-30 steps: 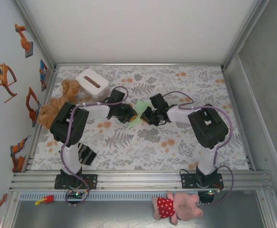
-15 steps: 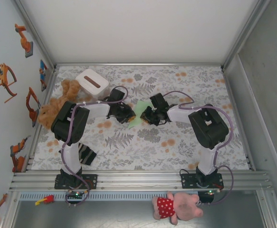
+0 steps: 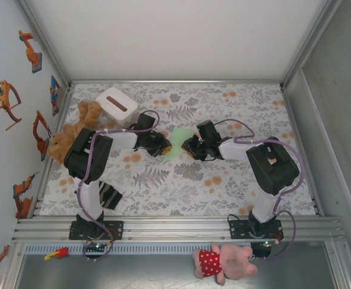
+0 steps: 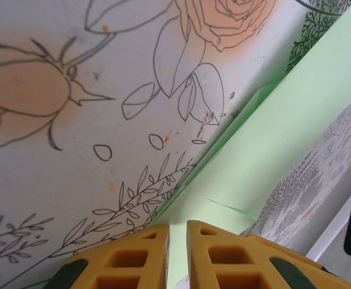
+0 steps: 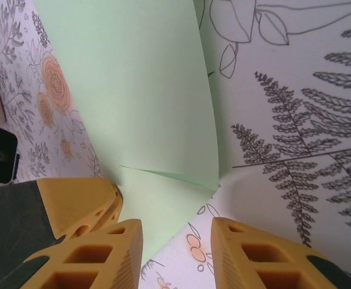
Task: Fold a paper plane with a square sheet of paper (pick it up from the middle)
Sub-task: Fold the wing for the fifth time at the center of the table.
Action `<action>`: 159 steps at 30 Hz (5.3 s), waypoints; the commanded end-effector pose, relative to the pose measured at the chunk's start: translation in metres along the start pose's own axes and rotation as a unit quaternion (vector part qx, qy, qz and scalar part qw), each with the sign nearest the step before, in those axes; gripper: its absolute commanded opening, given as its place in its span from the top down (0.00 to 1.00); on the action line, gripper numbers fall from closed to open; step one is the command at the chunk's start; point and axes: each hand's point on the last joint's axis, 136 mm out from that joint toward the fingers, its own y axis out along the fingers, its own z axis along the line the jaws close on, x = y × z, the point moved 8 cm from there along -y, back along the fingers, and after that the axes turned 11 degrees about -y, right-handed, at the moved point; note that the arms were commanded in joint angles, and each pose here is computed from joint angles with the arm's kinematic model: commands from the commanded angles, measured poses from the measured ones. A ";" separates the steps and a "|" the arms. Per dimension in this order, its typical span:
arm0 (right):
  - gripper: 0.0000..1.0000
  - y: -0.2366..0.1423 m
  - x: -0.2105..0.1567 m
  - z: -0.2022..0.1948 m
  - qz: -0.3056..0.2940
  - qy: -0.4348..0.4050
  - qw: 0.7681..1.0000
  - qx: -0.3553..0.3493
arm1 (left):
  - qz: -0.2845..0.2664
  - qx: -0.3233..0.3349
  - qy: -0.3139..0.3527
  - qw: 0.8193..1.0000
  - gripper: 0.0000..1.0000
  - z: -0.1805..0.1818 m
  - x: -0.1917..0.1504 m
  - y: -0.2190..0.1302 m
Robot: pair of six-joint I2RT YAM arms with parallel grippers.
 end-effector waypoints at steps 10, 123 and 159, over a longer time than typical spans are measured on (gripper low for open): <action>0.70 0.012 0.008 0.001 -0.005 0.005 1.000 0.023 | 0.007 0.040 -0.039 0.998 0.84 0.027 0.003 0.010; 0.56 -0.077 0.039 -0.010 -0.066 0.082 0.992 -0.069 | -0.122 0.048 0.683 0.718 0.72 0.011 -0.081 0.047; 0.47 -0.067 0.046 0.003 -0.034 -0.085 0.996 -0.011 | -0.015 -0.009 0.526 0.850 0.72 0.013 -0.053 0.034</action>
